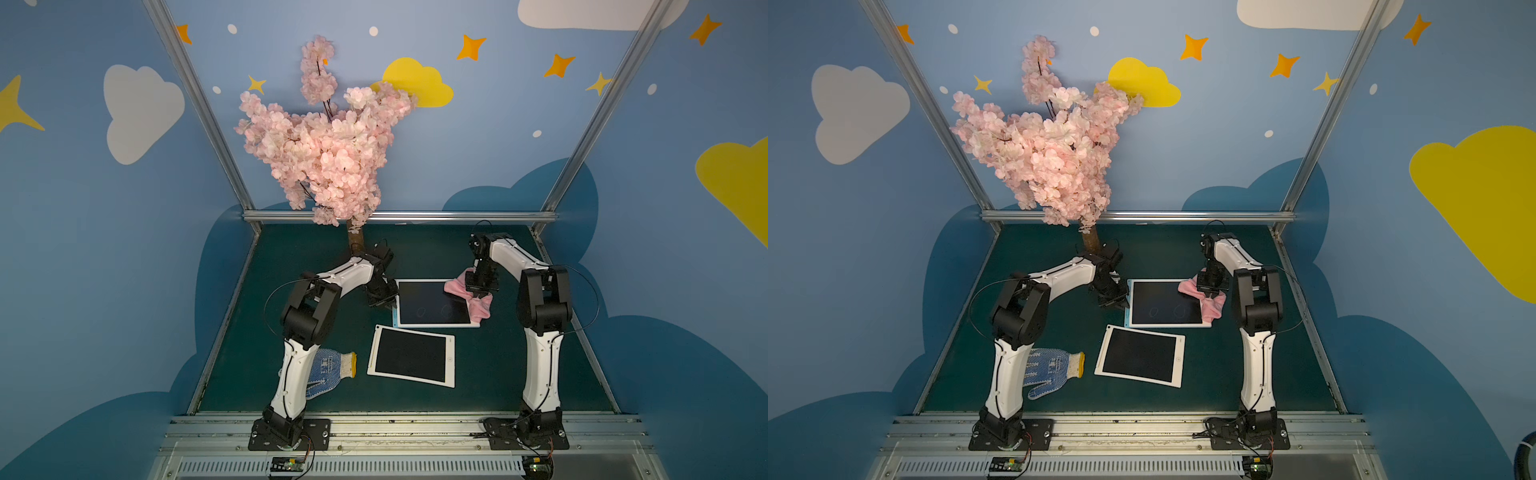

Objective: Wipe the drawing tablet
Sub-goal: Wipe the dirt from the drawing tablet.

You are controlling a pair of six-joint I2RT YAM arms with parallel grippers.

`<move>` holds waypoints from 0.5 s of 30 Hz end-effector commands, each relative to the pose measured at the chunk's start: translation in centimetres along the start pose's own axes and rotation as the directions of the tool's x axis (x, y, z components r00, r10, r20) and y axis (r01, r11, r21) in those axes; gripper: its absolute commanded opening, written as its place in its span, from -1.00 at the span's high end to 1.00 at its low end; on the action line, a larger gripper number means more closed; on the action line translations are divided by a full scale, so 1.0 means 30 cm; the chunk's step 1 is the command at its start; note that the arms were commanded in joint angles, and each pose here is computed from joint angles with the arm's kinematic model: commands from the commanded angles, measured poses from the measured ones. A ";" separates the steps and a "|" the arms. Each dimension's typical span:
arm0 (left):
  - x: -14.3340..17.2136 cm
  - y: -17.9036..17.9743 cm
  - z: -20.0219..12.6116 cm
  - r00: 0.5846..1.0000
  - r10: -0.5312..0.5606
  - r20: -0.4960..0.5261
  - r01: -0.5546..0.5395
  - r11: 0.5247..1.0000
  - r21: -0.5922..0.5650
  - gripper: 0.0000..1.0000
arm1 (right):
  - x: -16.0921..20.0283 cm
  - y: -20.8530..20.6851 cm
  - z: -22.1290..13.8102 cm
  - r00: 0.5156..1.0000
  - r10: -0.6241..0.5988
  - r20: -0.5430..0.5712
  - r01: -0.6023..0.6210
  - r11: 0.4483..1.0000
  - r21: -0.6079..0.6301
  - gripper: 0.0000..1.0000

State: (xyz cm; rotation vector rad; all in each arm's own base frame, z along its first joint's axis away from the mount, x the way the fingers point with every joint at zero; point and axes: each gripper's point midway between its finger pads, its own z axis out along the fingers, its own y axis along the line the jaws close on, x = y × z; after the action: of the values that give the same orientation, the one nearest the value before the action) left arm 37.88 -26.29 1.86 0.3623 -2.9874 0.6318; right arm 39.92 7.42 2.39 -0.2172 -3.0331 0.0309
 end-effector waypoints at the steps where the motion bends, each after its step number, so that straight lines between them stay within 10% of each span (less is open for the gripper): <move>1: -0.071 0.107 0.052 0.998 -0.033 0.054 0.038 0.995 -0.097 0.62 | 0.059 -0.062 0.059 0.997 -0.004 -0.080 0.010 0.998 0.064 1.00; 15: -0.071 0.107 0.055 0.998 -0.031 0.047 0.035 0.995 -0.096 0.62 | 0.268 0.027 0.016 0.999 -0.041 -0.006 0.041 0.993 0.112 1.00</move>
State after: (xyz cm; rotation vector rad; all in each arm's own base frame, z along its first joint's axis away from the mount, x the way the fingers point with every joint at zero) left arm 39.22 -25.06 1.95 0.4053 -3.0233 0.6153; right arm 32.82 9.02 2.21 -0.1143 -3.0058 0.2142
